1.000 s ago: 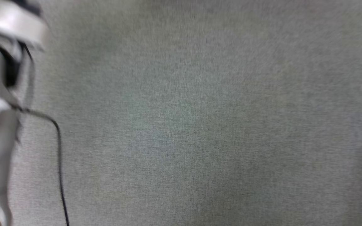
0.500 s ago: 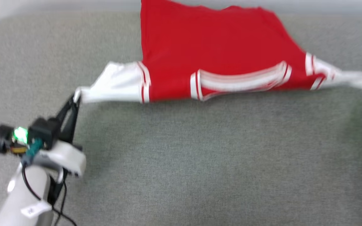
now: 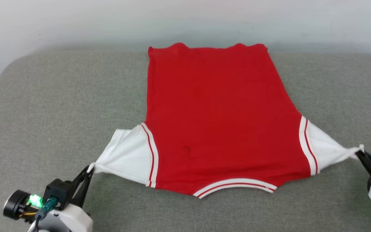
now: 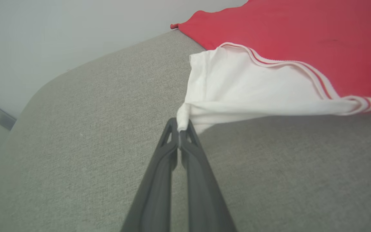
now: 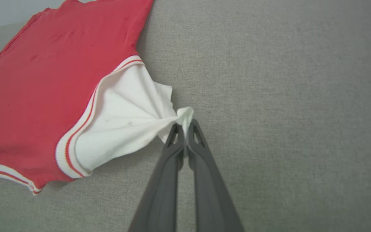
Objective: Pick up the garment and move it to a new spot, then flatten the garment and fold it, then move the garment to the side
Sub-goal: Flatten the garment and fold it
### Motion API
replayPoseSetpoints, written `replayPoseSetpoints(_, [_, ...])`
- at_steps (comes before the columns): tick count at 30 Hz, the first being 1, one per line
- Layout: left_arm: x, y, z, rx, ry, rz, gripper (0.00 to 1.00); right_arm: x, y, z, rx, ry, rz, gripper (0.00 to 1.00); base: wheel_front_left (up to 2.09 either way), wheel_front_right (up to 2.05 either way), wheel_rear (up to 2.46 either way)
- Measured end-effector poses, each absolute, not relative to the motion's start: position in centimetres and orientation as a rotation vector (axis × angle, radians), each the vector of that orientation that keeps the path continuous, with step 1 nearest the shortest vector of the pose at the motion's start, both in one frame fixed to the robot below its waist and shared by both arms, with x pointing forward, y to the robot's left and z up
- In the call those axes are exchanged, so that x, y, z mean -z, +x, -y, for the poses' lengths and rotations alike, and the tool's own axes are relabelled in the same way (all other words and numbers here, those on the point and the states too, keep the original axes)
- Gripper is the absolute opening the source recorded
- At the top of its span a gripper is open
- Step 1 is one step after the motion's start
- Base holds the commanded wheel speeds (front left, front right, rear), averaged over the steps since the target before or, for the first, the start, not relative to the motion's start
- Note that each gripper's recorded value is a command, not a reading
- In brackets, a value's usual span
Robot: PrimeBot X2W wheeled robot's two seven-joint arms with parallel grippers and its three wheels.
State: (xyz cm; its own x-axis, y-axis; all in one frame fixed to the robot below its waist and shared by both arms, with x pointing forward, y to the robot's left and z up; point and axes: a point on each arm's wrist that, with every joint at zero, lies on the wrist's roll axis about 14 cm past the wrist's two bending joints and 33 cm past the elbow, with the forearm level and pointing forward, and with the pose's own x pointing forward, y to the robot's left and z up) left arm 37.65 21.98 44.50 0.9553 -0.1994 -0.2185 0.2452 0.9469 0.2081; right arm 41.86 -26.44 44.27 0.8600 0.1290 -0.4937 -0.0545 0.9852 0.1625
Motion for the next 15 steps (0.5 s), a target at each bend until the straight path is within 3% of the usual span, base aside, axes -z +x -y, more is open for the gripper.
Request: replayPoseSetpoints(15, [-42.6,31.2,-21.3,0.291,0.175,-0.386,0.00,-41.5,33.7,26.7,-0.139,0.207,-0.810,0.00,0.00,0.00,0.00])
